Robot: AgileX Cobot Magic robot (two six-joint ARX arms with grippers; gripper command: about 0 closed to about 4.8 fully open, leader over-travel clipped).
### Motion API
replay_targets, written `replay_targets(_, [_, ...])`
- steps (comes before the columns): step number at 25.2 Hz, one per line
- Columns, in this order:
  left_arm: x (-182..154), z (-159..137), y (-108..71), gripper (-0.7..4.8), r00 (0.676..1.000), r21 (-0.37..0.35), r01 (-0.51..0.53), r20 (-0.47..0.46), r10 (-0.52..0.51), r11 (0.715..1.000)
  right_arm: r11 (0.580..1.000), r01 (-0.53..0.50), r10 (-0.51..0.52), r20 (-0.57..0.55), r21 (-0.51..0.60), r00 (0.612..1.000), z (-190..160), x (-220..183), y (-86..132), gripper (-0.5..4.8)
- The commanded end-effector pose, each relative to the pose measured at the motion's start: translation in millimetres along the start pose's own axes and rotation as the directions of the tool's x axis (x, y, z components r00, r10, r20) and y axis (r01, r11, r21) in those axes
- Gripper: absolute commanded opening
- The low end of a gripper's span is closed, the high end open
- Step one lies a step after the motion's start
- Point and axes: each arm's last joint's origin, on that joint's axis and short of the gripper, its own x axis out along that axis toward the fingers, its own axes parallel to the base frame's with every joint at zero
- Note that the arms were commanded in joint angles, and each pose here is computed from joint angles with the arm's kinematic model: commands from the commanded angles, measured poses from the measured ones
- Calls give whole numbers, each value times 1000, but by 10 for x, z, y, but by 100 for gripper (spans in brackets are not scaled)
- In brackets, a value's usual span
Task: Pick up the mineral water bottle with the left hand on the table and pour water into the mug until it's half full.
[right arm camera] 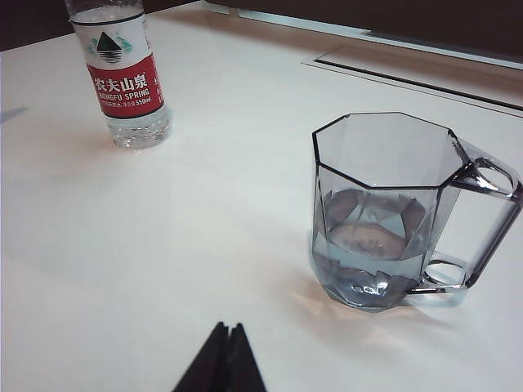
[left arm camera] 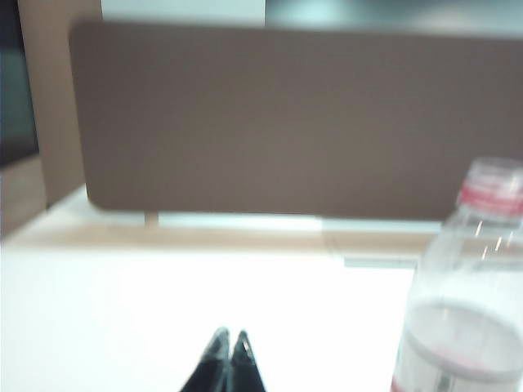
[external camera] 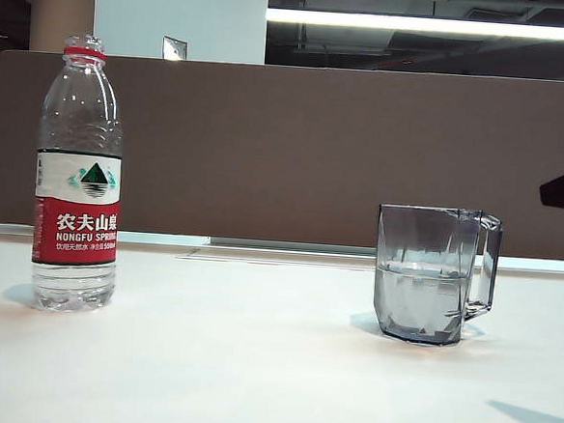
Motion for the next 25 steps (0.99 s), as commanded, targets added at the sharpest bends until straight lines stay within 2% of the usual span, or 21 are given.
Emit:
replay_targets(1, [-5, -82, 4, -6, 996, -9, -4, -94, 3, 1000, 1000, -2, 2, 19, 6, 1000, 30, -8, 0, -5])
replay_targets(9, [-5, -88, -7, -6, 995, -11, 7, -101, -8, 1000, 1000, -2, 2, 19, 6, 1000, 30, -8, 0, -5])
replay_targets(14, [-4, -90, -83, -6, 991, -23, 85, -102, -87, 996, 1000, -2, 2, 19, 6, 1000, 30, -8, 0, -5])
replay_targets(25, [-4, -89, -89, -6, 991, -24, 91, -101, -93, 996, 1000, -1, 1, 19, 6, 1000, 30, -8, 0, -5])
